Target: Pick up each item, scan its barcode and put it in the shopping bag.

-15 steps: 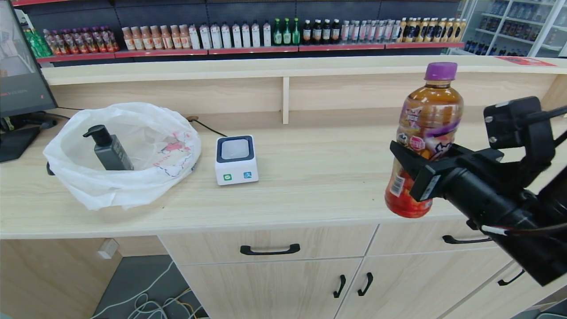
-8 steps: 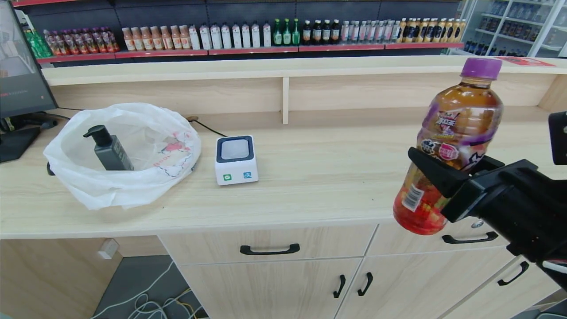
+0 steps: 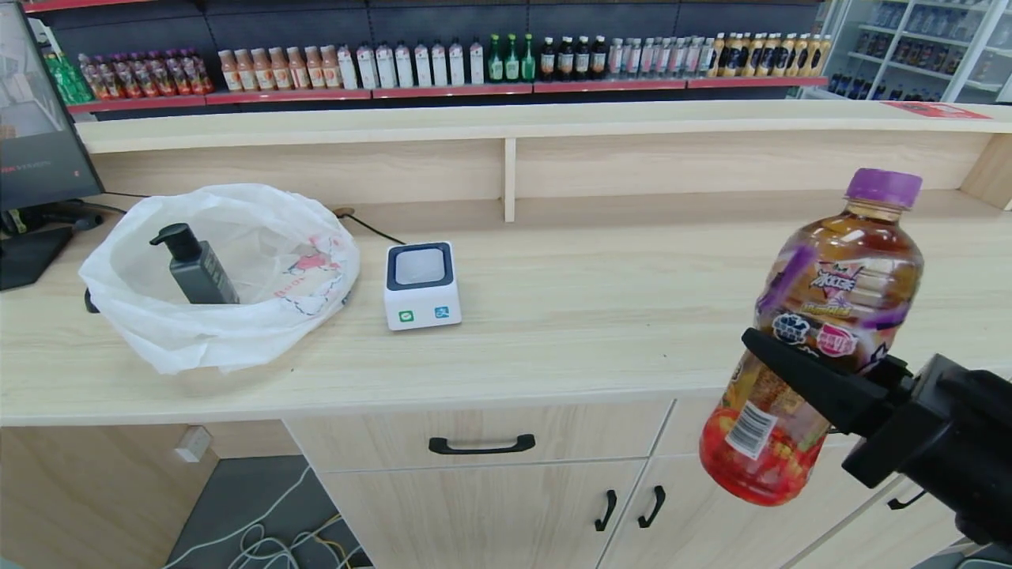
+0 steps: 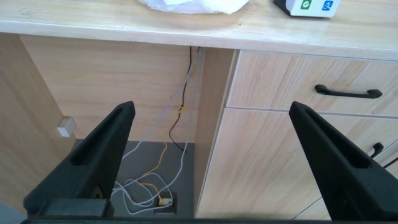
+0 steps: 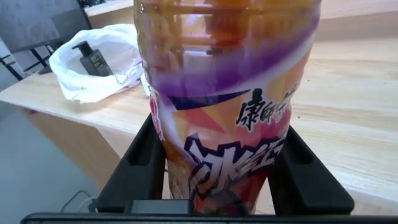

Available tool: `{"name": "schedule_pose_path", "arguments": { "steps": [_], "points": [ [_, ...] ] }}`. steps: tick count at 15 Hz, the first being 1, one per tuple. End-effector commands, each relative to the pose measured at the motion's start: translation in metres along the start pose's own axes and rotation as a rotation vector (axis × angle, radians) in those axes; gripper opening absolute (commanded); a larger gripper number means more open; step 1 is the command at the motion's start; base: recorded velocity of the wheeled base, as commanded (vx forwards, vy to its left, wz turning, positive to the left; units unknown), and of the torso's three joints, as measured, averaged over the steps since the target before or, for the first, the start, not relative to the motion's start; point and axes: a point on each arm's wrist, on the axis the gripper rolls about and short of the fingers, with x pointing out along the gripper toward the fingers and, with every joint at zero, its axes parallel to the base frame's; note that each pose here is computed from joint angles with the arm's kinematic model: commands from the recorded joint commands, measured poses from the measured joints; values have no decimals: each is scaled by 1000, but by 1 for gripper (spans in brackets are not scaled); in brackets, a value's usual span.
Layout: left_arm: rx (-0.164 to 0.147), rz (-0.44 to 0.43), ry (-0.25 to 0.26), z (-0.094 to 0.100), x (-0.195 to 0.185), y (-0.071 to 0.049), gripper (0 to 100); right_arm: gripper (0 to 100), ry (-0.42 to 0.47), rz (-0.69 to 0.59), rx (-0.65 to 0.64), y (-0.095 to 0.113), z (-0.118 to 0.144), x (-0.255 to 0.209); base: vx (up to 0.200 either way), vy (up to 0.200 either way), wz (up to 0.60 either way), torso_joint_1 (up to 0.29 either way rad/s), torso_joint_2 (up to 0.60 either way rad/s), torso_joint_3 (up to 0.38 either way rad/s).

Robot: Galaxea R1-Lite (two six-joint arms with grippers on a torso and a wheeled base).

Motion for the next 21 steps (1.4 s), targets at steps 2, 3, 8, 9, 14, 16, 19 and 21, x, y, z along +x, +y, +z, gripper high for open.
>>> {"name": "schedule_pose_path", "arguments": {
  "steps": [2, 3, 8, 9, 14, 16, 19, 21],
  "points": [
    [0, 1, 0, 0, 0, 0, 100, 0, 59, 57, 27, 2, -11, -1, 0, 0, 0, 0, 0, 0],
    [0, 1, 0, 0, 0, 0, 100, 0, 84, 63, 42, 3, -16, 1, 0, 0, 0, 0, 0, 0],
    [0, 1, 0, 0, 0, 0, 100, 0, 148, 271, 105, 26, -23, 9, 0, 0, 0, 0, 0, 0],
    [0, 1, 0, 0, 0, 0, 100, 0, 171, 318, 145, 32, -25, 16, 0, 0, 0, 0, 0, 0],
    [0, 1, 0, 0, 0, 0, 100, 0, 112, 421, 369, 41, -25, 29, 0, 0, 0, 0, 0, 0],
    [0, 1, 0, 0, 0, 0, 100, 0, 65, 449, 439, 43, -27, 33, 0, 0, 0, 0, 0, 0],
    [0, 1, 0, 0, 0, 0, 100, 0, 94, 481, 512, 48, -35, 42, 0, 0, 0, 0, 0, 0],
    [0, 1, 0, 0, 0, 0, 100, 0, 108, 508, 564, 55, -34, 43, 0, 0, 0, 0, 0, 0]
  ]
}}
